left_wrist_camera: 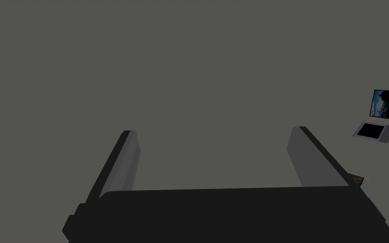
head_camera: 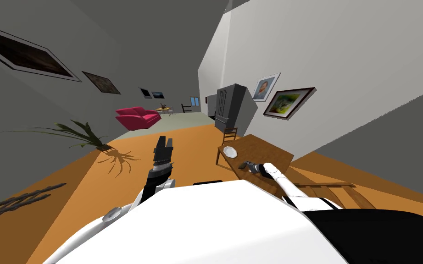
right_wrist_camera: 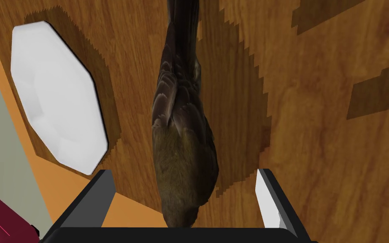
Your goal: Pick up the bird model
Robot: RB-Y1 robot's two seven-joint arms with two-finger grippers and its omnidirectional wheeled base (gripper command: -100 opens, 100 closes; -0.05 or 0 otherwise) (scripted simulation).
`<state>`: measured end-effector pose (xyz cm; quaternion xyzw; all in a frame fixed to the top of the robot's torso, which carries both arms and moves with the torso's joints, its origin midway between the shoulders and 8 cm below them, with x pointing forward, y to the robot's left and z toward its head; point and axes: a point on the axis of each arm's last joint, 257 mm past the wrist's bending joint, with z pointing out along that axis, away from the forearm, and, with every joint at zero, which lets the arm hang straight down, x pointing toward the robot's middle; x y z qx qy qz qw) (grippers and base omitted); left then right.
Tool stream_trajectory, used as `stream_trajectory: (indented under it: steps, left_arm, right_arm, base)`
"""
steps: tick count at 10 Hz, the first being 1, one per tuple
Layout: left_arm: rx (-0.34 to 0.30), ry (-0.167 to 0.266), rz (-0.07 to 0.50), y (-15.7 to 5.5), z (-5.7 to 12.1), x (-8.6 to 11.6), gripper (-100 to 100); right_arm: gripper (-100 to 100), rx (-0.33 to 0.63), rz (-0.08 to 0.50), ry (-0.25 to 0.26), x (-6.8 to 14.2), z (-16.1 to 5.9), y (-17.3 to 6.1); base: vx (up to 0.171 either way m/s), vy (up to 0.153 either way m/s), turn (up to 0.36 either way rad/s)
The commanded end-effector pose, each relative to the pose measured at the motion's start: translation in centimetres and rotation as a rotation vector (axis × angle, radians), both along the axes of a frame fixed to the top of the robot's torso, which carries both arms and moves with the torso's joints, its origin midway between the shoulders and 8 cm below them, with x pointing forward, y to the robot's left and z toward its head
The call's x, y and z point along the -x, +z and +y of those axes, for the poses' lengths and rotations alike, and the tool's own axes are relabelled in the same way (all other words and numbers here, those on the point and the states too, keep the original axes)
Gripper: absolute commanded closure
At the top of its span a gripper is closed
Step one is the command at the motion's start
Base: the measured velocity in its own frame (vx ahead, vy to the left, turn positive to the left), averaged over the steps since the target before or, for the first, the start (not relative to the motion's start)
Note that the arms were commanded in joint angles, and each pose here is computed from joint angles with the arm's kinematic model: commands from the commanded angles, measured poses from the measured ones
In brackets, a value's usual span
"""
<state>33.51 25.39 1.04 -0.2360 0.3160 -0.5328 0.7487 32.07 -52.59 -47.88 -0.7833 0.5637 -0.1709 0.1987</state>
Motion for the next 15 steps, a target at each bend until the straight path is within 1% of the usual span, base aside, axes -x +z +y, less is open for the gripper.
stream_trajectory:
  steps: [1,3,4,5,6,8,9,10,11,12,14,15]
  left_arm:
    - [0.000,0.000,0.000,0.0,0.0,0.0,0]
    - [0.000,0.000,0.000,0.0,0.0,0.0,0]
    - [0.000,0.000,0.000,0.0,0.0,0.0,0]
    - [0.000,0.000,0.000,0.0,0.0,0.0,0]
    - [0.000,0.000,0.000,0.0,0.0,0.0,0]
    - [0.000,0.000,0.001,0.0,0.0,0.0,0]
    - [0.000,0.000,0.001,0.0,0.0,0.0,0]
    - [0.000,0.000,0.001,0.0,0.0,0.0,0]
    - [0.000,0.000,0.000,0.0,0.0,0.0,0]
    - [0.000,0.000,0.000,0.0,0.0,0.0,0]
    - [0.000,0.000,0.000,0.0,0.0,0.0,0]
    - [0.000,0.000,0.000,0.0,0.0,0.0,0]
  right_arm:
    - [-100,-0.011,0.015,-0.031,0.3,-1.3,0.7]
    - [-100,-0.049,0.034,-0.057,0.8,-1.3,0.9]
    - [-100,-0.079,0.045,-0.066,1.2,-0.6,0.6]
    - [-100,-0.114,0.054,-0.071,1.5,0.5,0.2]
    - [-100,-0.175,0.067,-0.076,1.9,2.8,-0.7]
    - [-100,-0.237,0.083,-0.083,2.6,5.3,-1.7]
    - [-100,-0.269,0.100,-0.088,3.4,6.6,-2.5]
    - [-100,-0.247,0.091,-0.081,2.9,6.0,-1.9]
    - [0,-0.252,0.093,-0.084,3.0,6.2,-2.0]
    - [-100,-0.252,0.087,-0.095,3.1,6.8,-2.9]
    - [-100,-0.252,0.083,-0.107,3.1,7.5,-3.8]
    - [-100,-0.254,0.086,-0.102,3.0,7.4,-3.5]
  base:
    - [-0.104,0.054,0.147]
    - [-0.084,0.000,0.063]
    - [-0.015,-0.051,-0.012]
    - [0.067,-0.067,-0.084]
    - [0.188,-0.041,-0.152]
    - [0.224,-0.065,-0.127]
    - [0.183,-0.033,-0.134]
    - [0.077,-0.010,-0.029]
    - [0.015,-0.002,0.009]
    - [0.010,-0.016,0.073]
    - [0.003,-0.039,0.087]
    - [0.000,-0.020,0.018]
